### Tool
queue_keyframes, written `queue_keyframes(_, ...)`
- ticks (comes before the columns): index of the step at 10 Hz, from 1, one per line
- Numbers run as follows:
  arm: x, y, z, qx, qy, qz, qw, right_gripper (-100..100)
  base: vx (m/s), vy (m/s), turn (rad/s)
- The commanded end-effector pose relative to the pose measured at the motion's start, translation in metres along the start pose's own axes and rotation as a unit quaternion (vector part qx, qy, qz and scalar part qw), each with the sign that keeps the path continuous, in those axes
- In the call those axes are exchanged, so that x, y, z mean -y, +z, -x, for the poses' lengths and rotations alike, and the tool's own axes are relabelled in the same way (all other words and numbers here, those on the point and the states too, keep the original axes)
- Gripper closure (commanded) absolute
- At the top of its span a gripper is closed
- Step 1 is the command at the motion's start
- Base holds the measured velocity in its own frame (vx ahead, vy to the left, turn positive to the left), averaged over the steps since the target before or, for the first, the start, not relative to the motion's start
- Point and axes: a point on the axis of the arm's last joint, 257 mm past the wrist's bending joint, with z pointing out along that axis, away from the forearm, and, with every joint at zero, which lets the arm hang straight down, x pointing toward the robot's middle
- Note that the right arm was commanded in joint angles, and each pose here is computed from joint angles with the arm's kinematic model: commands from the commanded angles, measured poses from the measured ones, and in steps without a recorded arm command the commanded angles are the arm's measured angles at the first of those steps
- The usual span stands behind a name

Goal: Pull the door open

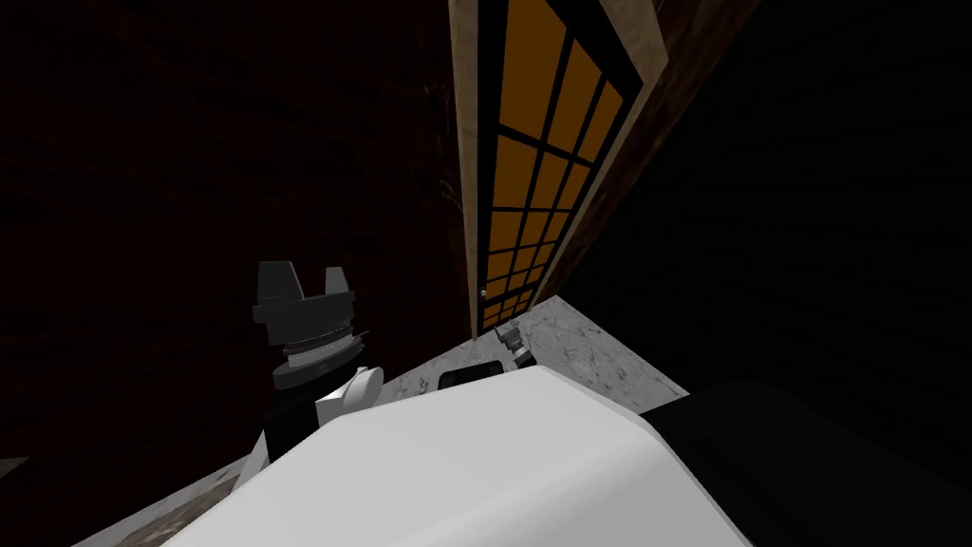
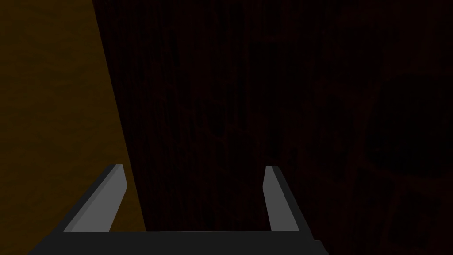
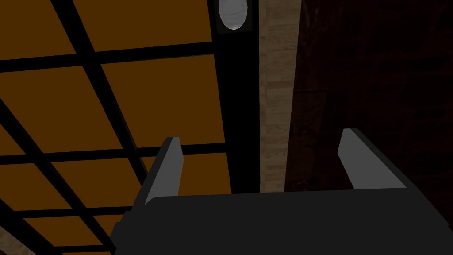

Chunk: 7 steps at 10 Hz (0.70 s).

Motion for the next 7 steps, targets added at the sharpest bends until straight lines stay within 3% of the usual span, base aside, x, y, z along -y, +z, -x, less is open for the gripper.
queue_keyframes(1,-0.008,-0.0014,-0.008,-0.009,-0.006,0.005,0.9999,-100,0.22,0.001,-0.014)
queue_keyframes(5,-0.02,-0.0047,-0.02,-0.021,-0.011,0.012,0.9996,-100,0.232,0.015,-0.027)
queue_keyframes(6,-0.018,-0.0038,-0.019,-0.02,-0.011,0.011,0.9997,-100,0.097,-0.001,-0.005)
queue_keyframes(7,-0.015,-0.0048,-0.019,-0.021,-0.014,0.01,0.9996,-100,-0.109,-0.021,0.103)
